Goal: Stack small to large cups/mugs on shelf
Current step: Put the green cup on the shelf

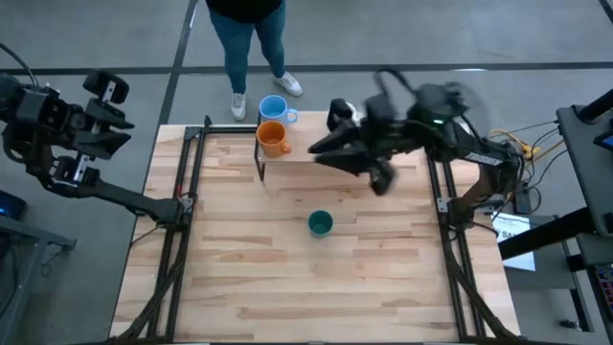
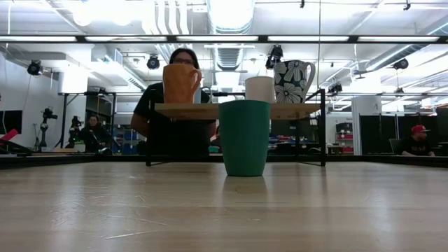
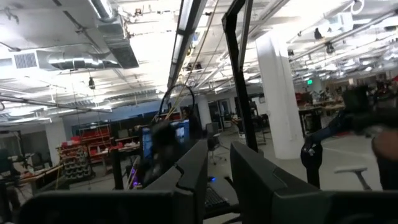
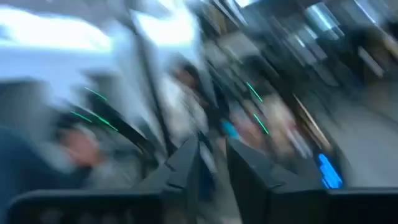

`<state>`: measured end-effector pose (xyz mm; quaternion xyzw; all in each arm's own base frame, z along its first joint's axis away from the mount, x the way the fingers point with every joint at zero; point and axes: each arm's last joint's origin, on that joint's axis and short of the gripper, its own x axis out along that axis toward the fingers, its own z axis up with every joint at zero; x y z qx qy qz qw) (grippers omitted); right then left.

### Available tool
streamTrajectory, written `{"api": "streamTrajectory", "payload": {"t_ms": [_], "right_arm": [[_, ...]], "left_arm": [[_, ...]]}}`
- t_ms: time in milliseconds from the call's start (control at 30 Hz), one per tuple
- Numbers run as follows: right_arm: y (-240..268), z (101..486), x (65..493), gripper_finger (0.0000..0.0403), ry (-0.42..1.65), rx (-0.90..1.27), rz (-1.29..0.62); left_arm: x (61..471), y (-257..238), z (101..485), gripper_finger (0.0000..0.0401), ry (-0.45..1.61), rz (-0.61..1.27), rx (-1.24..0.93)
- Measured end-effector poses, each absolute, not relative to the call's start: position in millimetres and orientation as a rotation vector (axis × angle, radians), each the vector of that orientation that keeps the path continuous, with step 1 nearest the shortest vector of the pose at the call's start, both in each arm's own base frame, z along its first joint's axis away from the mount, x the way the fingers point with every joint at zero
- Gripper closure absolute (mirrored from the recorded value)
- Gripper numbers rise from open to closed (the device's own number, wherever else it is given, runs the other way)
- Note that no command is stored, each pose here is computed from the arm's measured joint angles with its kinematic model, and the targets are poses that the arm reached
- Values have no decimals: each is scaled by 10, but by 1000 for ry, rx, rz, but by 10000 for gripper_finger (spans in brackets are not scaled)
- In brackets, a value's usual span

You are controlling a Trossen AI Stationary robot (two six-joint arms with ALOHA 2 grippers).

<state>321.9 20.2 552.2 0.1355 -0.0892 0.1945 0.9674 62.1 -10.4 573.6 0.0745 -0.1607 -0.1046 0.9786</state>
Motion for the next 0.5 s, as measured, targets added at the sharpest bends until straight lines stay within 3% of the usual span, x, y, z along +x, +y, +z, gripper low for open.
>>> {"api": "streamTrajectory", "payload": {"t_ms": [100, 233, 400, 500], "right_arm": [[340, 5756, 3116, 282, -444, 194, 514], [369, 5957, 2954, 232, -695, 181, 495], [285, 6045, 2917, 195, -774, 296, 278], [196, 6039, 2981, 189, -769, 350, 241]], "left_arm": [[619, -104, 5724, 344, -315, -209, 173], [613, -103, 5706, 344, -297, -207, 172], [637, -87, 5670, 344, -251, -151, 162], [652, -82, 5653, 344, -231, -130, 155]]}}
